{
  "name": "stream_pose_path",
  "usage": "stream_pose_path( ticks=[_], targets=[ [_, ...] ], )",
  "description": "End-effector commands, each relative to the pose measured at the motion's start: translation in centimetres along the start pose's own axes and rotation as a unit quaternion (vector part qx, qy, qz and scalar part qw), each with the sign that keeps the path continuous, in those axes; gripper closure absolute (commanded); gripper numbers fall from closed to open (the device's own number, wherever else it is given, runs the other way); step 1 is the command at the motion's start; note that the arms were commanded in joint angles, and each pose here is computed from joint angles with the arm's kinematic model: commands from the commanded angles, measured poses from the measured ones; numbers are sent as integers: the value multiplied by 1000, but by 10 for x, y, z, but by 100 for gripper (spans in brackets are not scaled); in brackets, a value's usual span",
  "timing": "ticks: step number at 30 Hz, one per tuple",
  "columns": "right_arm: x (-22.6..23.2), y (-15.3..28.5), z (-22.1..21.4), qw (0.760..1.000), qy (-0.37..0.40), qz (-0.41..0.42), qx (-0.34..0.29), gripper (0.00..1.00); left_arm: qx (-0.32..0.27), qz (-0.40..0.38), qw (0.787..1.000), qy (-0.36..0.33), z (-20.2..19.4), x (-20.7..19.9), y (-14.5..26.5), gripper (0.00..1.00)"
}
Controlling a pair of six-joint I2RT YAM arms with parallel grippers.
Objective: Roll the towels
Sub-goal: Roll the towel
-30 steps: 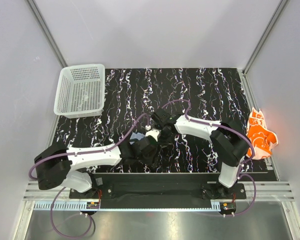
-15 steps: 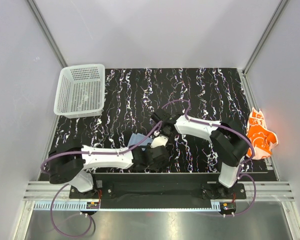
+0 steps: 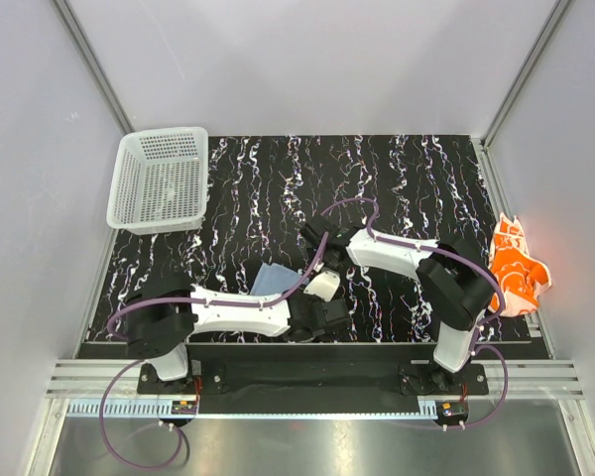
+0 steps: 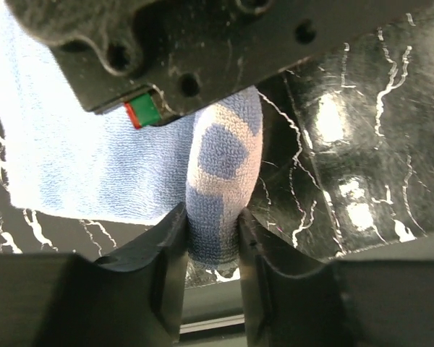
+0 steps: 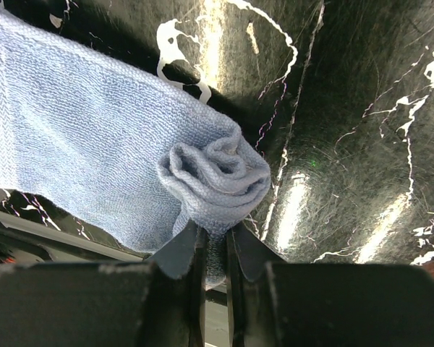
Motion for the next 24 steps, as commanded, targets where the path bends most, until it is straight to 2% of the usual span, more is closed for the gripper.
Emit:
stream_pose_path(
  ticks=[1, 5, 6, 9, 10, 14, 18, 19, 21, 24],
  targets=[
    [8, 4, -6, 1000, 8, 15, 3, 100, -38, 21, 999, -23, 16, -6, 3, 68],
    [7, 4, -7, 1000, 8, 15, 3, 100, -37, 14, 999, -22, 13, -11, 1, 79],
    [8, 5, -7, 1000, 10, 17, 2, 100, -37, 11, 999, -20, 13, -11, 2, 85],
    [5, 5, -9, 1000, 12, 13, 4, 98, -32, -23, 999, -12, 9, -16, 4, 94],
    [3, 5, -9, 1000, 12, 7, 4, 96, -36, -39, 999, -6, 9, -17, 6, 100],
    [-4, 4, -12, 1000, 12, -7, 7, 86, -25, -101, 994, 17, 3, -26, 14, 100],
    [-10, 6, -8, 1000, 19, -24, 5, 69, -16, -145, 988, 46, 0, -28, 18, 100],
    [-16, 11, 1, 999, 15, -36, -6, 65, -11, -175, 982, 74, -4, -33, 18, 100],
    [-23, 16, 8, 999, 8, -40, -10, 63, 2, -183, 980, 80, -12, -29, 14, 100],
    [-35, 32, 29, 999, -12, -37, -32, 54, 8, -208, 972, 109, -15, -31, 13, 100]
  ],
)
Point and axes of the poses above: each gripper's point midway between its finger pads, its own y axis back along the fingers, its own x axis along the line the jaws close on, z = x × y, the point moved 3 cm from there along y, back along the fingers, and after that the axes turned 5 degrees about y, right-handed, at the moved point
